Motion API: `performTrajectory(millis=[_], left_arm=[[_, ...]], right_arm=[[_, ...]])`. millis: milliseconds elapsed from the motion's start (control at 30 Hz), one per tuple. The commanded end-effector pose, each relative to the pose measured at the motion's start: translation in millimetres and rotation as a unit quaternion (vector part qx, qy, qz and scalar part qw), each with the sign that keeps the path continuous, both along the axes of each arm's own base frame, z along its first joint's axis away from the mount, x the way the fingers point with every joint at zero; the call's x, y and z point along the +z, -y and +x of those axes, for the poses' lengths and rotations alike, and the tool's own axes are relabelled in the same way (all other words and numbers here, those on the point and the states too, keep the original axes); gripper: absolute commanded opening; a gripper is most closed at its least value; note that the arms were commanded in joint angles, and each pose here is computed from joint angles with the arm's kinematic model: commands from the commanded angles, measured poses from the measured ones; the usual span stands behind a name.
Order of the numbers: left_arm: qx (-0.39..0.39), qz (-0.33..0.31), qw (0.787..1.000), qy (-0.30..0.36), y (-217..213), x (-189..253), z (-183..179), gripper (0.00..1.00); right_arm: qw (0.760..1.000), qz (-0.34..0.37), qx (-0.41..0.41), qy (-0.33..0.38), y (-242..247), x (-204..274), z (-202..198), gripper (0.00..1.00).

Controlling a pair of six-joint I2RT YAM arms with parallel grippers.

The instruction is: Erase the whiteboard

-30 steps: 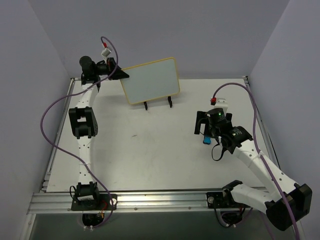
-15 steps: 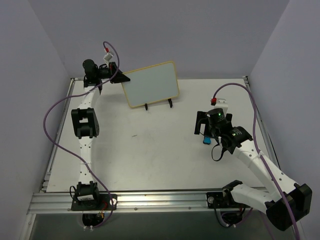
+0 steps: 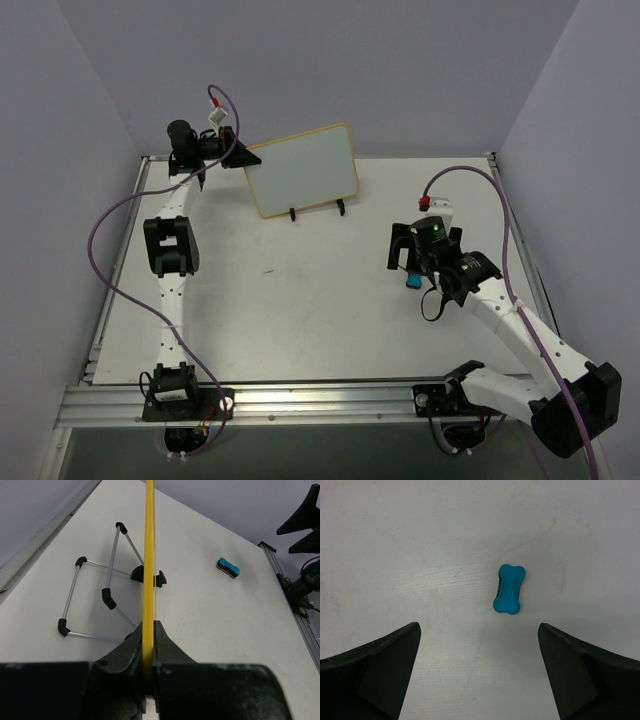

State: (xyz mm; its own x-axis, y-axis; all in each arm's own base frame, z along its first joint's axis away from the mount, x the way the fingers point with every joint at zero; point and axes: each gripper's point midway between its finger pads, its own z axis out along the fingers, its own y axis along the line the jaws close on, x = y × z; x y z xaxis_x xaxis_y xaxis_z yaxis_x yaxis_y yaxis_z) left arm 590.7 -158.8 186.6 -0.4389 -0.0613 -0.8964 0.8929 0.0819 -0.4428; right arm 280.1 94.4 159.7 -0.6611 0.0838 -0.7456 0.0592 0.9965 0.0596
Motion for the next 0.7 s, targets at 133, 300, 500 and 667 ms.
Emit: performTrajectory(millis=[133,300,500,667], left_arm=[[-0.006,-0.002,0.999,0.048,12,29,-4,0.02],[0.022,0.000,0.998,0.059,7,38,5,0.02],[0.095,0.095,0.989,0.055,-1,8,13,0.02],[0.072,0.086,0.993,0.024,1,-8,3,0.02]], right_arm=[[1.000,-0.013,-0.002,-0.001,2,-2,-4,1.00],[1.000,-0.013,-0.001,0.001,1,0,-4,1.00],[1.000,-0.012,0.001,0.006,0,2,-6,1.00],[1.000,-0.012,0.003,0.008,-1,3,-7,1.00]])
